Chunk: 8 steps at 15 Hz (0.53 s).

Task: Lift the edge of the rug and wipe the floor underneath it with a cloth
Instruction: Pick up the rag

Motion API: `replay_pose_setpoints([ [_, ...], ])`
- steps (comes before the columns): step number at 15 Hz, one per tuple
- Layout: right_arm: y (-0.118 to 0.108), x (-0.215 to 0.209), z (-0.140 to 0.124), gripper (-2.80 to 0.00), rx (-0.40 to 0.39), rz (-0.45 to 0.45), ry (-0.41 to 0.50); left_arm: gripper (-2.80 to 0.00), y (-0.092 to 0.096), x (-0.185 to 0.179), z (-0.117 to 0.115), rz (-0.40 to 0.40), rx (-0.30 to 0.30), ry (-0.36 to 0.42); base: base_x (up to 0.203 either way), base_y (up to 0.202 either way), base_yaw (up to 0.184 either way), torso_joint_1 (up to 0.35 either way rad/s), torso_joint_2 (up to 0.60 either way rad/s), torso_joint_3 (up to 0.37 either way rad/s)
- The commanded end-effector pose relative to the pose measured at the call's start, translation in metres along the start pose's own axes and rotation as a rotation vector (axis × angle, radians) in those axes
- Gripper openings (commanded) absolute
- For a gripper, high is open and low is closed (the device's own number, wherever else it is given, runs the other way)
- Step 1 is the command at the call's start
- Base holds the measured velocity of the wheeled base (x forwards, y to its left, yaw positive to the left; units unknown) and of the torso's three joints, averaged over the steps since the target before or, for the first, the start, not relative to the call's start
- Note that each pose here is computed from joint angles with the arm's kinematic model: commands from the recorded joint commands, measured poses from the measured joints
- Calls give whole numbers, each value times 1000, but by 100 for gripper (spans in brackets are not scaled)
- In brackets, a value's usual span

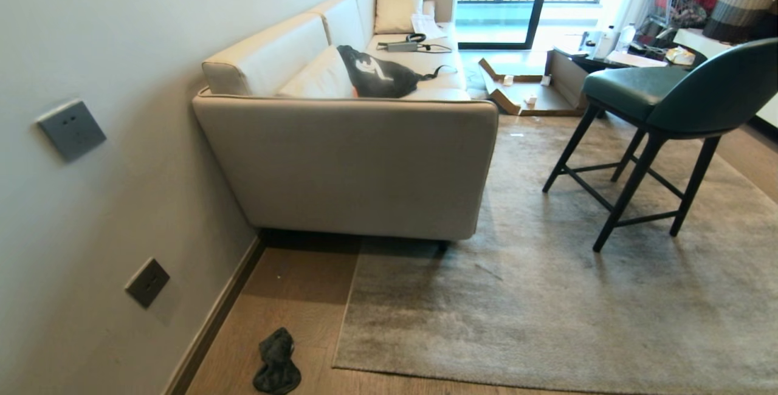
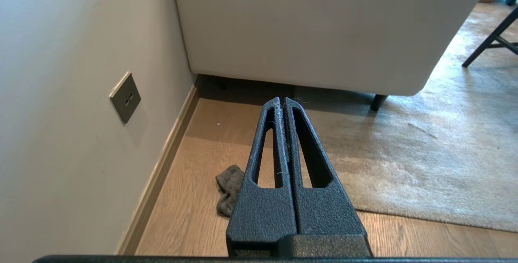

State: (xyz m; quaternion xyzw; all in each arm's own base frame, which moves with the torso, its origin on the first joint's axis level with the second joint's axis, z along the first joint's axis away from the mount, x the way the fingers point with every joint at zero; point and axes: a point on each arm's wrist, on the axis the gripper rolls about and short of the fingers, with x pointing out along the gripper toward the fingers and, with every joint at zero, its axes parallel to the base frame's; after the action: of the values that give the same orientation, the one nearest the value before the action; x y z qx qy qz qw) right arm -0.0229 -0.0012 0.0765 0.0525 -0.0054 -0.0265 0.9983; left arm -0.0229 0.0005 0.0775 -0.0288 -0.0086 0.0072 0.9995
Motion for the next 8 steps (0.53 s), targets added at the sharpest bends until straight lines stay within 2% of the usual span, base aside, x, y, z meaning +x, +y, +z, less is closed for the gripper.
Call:
replay_pose_setpoints([
  [1,0,0,0,-280,0,0,0,-280,0,0,0,0,-1,0,0,0,0,0,0,0],
  [8,0,0,0,-280,0,0,-1,-280,0,0,0,0,1,0,0,0,0,0,0,0],
])
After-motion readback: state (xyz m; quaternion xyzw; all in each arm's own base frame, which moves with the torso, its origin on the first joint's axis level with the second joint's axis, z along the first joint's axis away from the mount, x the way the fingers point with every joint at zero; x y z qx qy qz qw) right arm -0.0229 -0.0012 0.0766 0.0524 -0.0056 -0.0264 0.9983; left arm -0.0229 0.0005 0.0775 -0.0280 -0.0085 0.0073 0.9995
